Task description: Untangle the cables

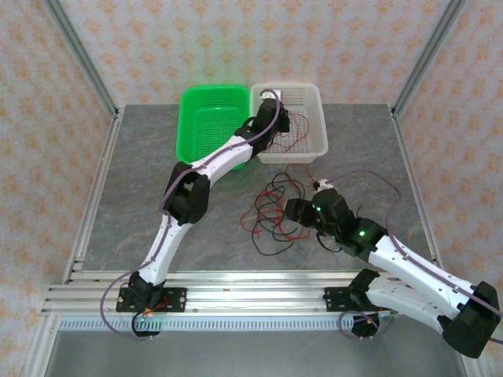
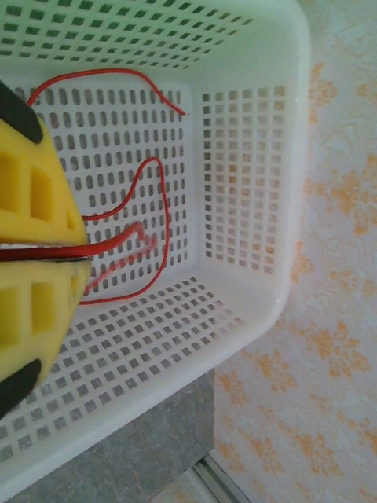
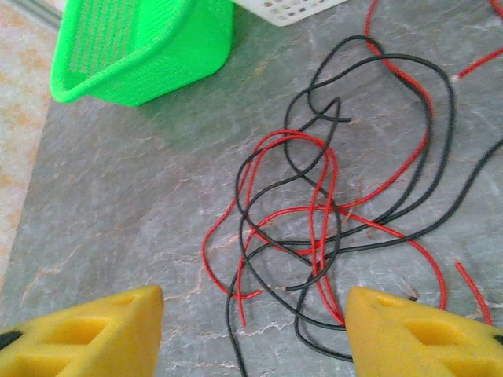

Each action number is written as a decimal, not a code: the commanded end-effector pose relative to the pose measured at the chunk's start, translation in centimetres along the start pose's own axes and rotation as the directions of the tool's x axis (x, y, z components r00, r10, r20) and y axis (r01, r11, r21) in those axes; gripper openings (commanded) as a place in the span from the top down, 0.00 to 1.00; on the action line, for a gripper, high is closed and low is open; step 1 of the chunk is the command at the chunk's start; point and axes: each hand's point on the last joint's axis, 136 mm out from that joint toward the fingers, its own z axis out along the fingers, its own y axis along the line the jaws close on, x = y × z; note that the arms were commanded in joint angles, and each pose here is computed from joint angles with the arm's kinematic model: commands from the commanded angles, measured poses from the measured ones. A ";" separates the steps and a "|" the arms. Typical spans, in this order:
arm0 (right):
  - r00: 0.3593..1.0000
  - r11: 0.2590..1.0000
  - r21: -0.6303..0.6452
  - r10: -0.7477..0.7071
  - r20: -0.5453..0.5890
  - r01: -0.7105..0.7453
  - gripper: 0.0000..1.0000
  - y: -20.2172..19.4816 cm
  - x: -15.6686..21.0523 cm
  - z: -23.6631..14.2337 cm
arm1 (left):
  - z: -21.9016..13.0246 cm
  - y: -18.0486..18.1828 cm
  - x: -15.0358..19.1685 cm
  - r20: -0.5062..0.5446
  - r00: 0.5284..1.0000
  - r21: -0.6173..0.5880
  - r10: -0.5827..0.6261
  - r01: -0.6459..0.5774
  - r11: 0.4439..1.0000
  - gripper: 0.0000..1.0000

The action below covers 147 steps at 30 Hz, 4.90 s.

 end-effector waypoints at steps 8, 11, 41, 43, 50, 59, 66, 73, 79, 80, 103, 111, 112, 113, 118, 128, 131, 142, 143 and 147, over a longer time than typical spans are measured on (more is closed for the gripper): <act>0.988 0.978 0.153 0.129 0.087 -0.141 0.39 -3.6 -1.3 -0.5 | 0.2 0.7 1.1 -0.054 0.999 -0.025 0.001 -0.002 1.000 0.48; 0.985 0.970 0.183 0.146 0.090 -0.161 0.41 -4.6 -1.4 -0.4 | -0.6 0.3 -0.1 -0.043 0.999 -0.015 0.005 -0.006 1.000 0.39; 0.956 0.908 0.303 0.282 0.075 -0.291 0.49 -11.2 -4.5 5.3 | -24.0 -0.8 -1.4 0.018 1.000 0.116 -0.010 0.008 0.993 0.26; 0.951 0.895 0.323 0.302 0.069 -0.308 0.49 -11.9 -4.4 5.8 | -25.1 -0.3 -0.7 0.016 1.000 0.122 -0.026 0.024 0.992 0.26; 0.932 0.854 0.381 0.352 0.079 -0.355 0.51 -13.6 -4.5 7.1 | -27.8 1.7 0.9 0.010 0.998 0.113 -0.066 0.064 0.992 0.26; 0.930 0.789 0.506 0.360 0.078 -0.348 0.52 -16.1 -4.9 8.9 | -29.1 3.2 2.8 -0.020 0.996 0.101 -0.088 0.089 0.991 0.26; 0.935 0.755 0.573 0.350 0.062 -0.321 0.53 -17.3 -5.1 10.1 | -29.6 3.7 3.2 -0.031 0.997 0.088 -0.078 0.080 0.993 0.26; 0.940 0.718 0.638 0.340 0.030 -0.280 0.58 -18.4 -4.9 11.2 | -30.0 4.2 3.6 -0.034 0.997 0.076 -0.067 0.069 0.995 0.25; 0.935 0.702 0.662 0.356 -0.006 -0.263 0.60 -18.8 -4.2 11.4 | -30.5 4.3 4.0 -0.048 0.997 0.085 -0.060 0.064 0.994 0.25; 0.935 0.699 0.667 0.355 -0.011 -0.258 0.61 -18.8 -4.2 11.4 | -30.5 4.4 4.1 -0.051 0.997 0.084 -0.059 0.063 0.994 0.25; 0.914 0.643 0.757 0.369 -0.167 -0.120 1.00 -21.7 0.0 12.4 | -30.7 5.3 7.0 -0.106 0.994 0.101 -0.018 0.029 0.994 0.25; 0.968 0.746 0.643 0.249 -0.032 -0.170 1.00 -17.7 -6.2 10.3 | -31.7 5.1 6.4 -0.081 0.996 0.126 -0.026 0.037 0.991 0.26; 0.973 0.770 0.613 0.229 -0.006 -0.178 1.00 -16.6 -7.5 9.8 | -31.9 5.2 6.4 -0.080 0.996 0.127 -0.031 0.041 0.991 0.26; 0.977 0.791 0.583 0.214 0.025 -0.188 1.00 -15.5 -8.8 9.1 | -32.0 5.3 6.5 -0.080 0.996 0.125 -0.037 0.047 0.991 0.26; 0.980 0.864 0.464 0.159 0.122 -0.198 1.00 -10.9 -13.3 5.2 | -33.0 5.9 6.8 -0.075 0.994 0.129 -0.079 0.088 0.988 0.28; 0.964 0.974 0.181 0.091 0.251 -0.139 1.00 -1.3 -19.7 -2.9 | -34.6 6.9 7.4 -0.035 0.991 0.151 -0.129 0.133 0.980 0.29; 0.960 0.992 0.078 0.079 0.270 -0.104 1.00 2.1 -21.7 -5.0 | -35.0 6.4 7.3 -0.026 0.993 0.185 -0.119 0.122 0.975 0.29; 0.954 0.970 -0.241 0.079 0.289 -0.007 1.00 11.6 -25.8 -10.5 | -34.4 -1.3 5.4 0.158 0.975 0.338 0.153 -0.199 0.920 0.26; 0.955 0.963 -0.271 0.082 0.287 -0.001 1.00 12.3 -26.0 -10.9 | -34.0 -2.2 5.3 0.175 0.970 0.352 0.171 -0.224 0.909 0.26; 0.954 0.928 -0.372 0.090 0.286 0.023 1.00 15.1 -27.0 -12.6 | -31.7 -5.0 5.5 0.186 0.958 0.384 0.217 -0.275 0.881 0.25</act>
